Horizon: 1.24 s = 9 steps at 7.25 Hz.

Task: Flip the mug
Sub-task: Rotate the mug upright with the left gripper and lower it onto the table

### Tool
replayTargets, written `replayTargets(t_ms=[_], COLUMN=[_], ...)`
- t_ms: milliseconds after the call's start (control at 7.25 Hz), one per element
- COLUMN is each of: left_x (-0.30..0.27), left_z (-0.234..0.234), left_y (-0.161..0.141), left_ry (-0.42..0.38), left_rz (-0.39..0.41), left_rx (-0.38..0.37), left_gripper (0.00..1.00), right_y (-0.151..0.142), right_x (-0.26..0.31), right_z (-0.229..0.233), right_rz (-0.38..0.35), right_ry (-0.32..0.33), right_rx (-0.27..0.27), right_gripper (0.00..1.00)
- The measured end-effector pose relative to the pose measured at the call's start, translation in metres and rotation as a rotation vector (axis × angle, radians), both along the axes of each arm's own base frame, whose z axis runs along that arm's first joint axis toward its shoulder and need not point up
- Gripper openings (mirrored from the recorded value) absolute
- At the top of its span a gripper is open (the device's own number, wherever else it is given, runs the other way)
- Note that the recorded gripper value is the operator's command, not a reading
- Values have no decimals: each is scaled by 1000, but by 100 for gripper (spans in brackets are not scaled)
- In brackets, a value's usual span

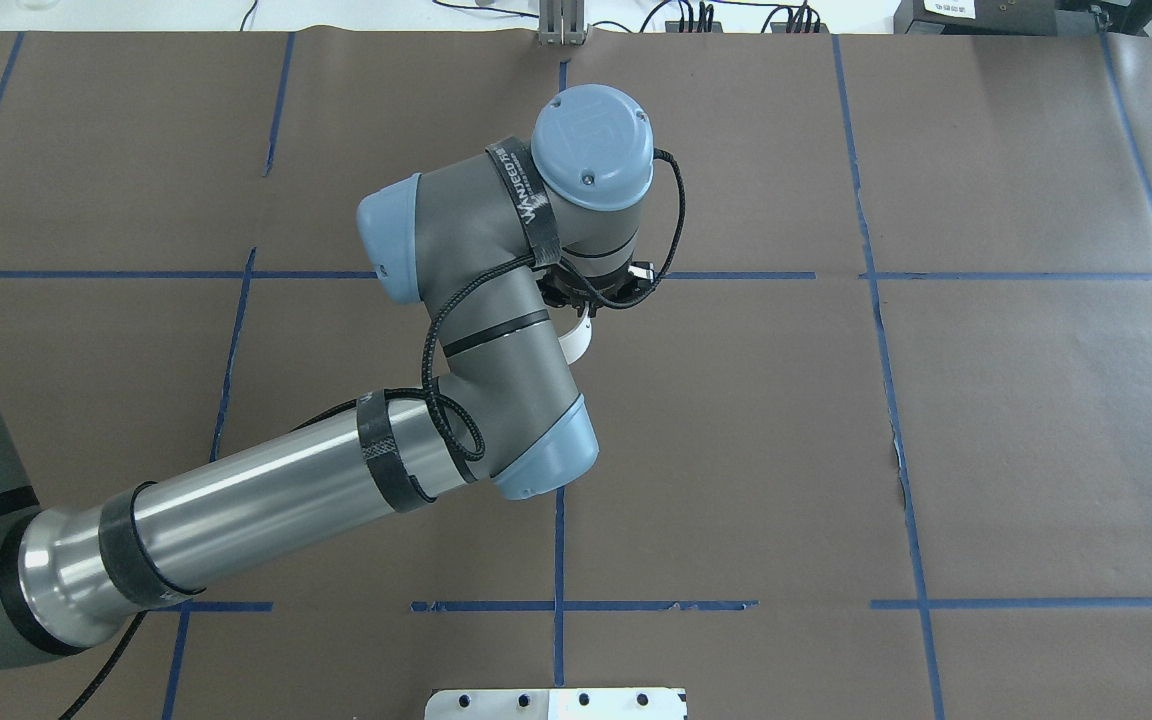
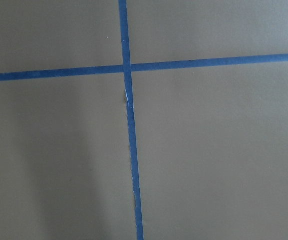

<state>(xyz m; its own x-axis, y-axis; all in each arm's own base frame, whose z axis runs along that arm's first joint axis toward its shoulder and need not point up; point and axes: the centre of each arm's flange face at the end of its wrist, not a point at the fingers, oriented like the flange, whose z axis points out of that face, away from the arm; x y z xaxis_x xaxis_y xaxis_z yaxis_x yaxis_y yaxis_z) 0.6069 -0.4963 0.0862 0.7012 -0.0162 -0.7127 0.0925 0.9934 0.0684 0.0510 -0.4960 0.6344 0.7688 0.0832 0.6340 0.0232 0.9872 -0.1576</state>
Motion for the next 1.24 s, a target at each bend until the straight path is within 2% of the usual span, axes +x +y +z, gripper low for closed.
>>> replayTargets(t_ms=[276,690,828,966,1241], left_x=[15,27,32,37,45], left_z=[9,12,12,13,12], left_y=[7,20,25,32,44], left_ry=[-31,-37,-37,-37,-38], left_rz=[27,51,59,69,79], left_rx=[-4,-3,-2,-1,7], left_gripper=[0,0,28,99,100], right_y=[0,0,0,0,0], right_x=[0,0,0,0,0], right_z=[0,0,0,0,0], right_rz=[0,0,0,0,0], right_ry=[0,0,0,0,0], right_rx=[0,0,1,1,0], right_gripper=[100,100,100,100,100])
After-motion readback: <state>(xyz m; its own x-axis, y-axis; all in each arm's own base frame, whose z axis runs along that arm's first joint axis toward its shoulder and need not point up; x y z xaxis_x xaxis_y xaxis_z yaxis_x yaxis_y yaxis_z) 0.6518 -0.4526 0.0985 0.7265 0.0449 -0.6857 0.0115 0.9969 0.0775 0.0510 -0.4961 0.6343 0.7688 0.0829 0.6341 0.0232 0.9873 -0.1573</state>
